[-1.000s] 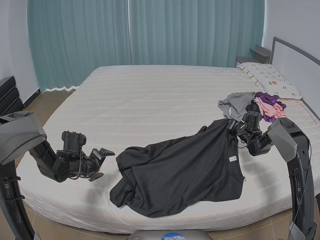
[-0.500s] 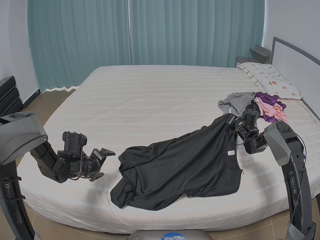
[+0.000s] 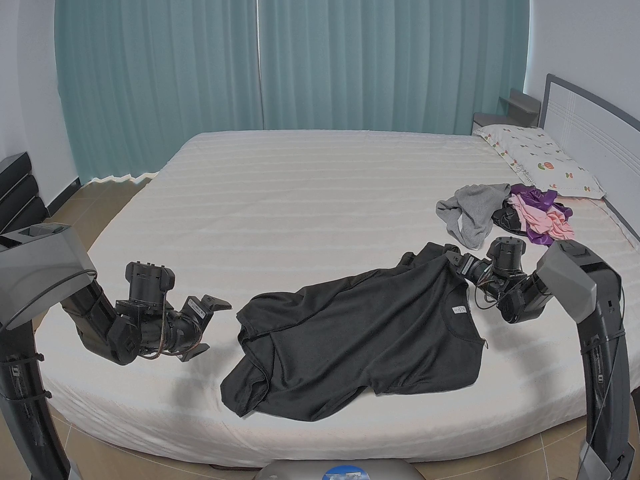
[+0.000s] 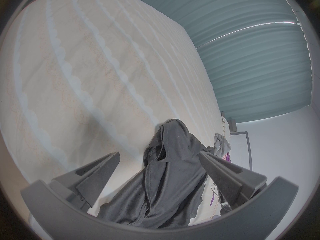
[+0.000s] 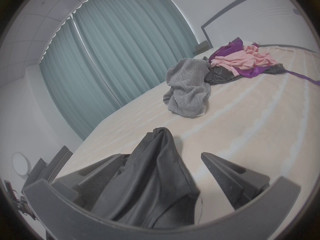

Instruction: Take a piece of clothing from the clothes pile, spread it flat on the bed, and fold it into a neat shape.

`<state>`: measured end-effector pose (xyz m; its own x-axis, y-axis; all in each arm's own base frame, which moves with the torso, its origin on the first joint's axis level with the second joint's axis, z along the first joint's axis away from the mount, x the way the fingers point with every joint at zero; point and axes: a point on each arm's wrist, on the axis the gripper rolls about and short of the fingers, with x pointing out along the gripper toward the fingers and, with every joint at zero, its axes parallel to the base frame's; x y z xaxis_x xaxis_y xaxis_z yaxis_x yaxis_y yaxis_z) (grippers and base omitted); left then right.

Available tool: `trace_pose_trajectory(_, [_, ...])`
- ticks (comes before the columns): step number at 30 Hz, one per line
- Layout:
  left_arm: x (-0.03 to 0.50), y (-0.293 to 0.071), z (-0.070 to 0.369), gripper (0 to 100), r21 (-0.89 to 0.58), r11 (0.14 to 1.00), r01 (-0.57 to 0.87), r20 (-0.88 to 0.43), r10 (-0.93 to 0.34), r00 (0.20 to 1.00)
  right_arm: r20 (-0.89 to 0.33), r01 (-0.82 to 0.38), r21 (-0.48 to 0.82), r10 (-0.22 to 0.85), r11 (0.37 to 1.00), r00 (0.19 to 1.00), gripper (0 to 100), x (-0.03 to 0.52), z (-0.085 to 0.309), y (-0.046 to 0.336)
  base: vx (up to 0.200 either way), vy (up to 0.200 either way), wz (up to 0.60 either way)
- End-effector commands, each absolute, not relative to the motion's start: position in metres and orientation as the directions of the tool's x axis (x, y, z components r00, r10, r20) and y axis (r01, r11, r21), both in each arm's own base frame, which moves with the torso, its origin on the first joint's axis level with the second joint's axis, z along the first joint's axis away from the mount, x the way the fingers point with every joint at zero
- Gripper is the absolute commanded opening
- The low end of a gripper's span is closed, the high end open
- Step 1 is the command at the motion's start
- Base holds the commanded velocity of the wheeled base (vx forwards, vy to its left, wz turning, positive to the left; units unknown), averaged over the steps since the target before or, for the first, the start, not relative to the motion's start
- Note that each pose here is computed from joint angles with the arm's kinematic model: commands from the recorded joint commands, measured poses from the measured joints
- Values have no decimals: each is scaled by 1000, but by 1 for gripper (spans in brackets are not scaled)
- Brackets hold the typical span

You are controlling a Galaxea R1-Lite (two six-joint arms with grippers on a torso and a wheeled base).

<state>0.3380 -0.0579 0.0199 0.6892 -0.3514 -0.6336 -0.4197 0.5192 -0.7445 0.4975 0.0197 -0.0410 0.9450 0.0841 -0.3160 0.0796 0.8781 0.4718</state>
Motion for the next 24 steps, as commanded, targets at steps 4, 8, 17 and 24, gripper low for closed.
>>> trace_pose_trajectory(4, [359,-76,10,100,-724,564,-397,-630,-307,714,-314,77,583,137,809,939,100,436,33,9,0,0,0])
trace_pose_trajectory(8, [369,-85,-2,100,-673,641,-369,-640,-255,725,-345,59,614,200,787,917,100,405,41,10,0,0,0])
trace_pose_trajectory(17, [387,-113,-10,100,-653,711,-263,-616,-296,731,-395,93,692,267,716,879,100,342,27,10,0,0,0])
trace_pose_trajectory(24, [408,-128,-18,100,-628,731,-266,-647,-302,700,-369,122,757,266,643,891,100,328,15,10,0,0,0])
